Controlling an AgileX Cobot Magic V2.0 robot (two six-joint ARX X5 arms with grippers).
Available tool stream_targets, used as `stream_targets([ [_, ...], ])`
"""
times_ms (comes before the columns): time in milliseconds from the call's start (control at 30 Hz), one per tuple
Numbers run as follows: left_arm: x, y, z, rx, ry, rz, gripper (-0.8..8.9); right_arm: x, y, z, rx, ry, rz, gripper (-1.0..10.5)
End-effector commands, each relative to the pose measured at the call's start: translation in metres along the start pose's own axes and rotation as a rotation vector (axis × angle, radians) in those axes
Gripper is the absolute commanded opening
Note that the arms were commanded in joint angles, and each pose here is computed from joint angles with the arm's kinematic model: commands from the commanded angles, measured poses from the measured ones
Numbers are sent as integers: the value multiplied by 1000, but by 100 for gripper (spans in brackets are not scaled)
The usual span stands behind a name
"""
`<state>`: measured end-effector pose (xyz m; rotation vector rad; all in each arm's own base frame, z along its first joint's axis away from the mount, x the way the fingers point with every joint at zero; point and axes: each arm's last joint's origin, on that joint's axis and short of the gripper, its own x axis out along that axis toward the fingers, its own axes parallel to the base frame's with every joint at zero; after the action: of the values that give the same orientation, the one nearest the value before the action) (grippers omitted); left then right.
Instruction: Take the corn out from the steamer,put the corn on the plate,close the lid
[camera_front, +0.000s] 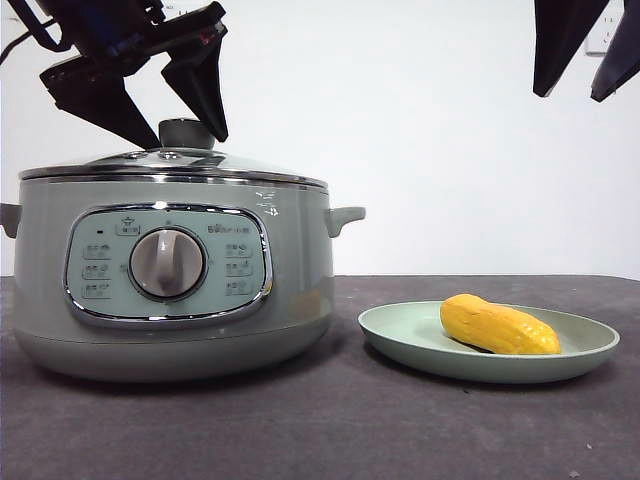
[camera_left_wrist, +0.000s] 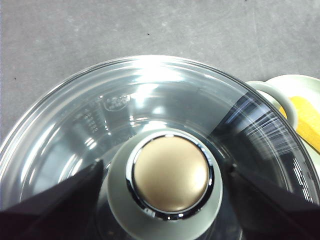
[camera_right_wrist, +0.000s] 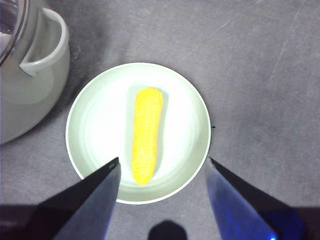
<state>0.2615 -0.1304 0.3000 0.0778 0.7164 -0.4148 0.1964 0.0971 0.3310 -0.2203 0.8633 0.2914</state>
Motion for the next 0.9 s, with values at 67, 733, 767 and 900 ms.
stream_targets([
  [67,-19,-1,3,5,-48,-3,414,0,0,-1,6,1,1,281],
  [733,-123,2,-45,20,-282,111,-8,-18,-5,-52,53,-418,29,-12],
  [767,-118,2,-56,23,-291,103,-7,-15,-5,-61,59,-445,32,-12],
  [900,-94,3,-108,26,-342,72,-7,-3,-5,-95,113,-556,45,-12],
])
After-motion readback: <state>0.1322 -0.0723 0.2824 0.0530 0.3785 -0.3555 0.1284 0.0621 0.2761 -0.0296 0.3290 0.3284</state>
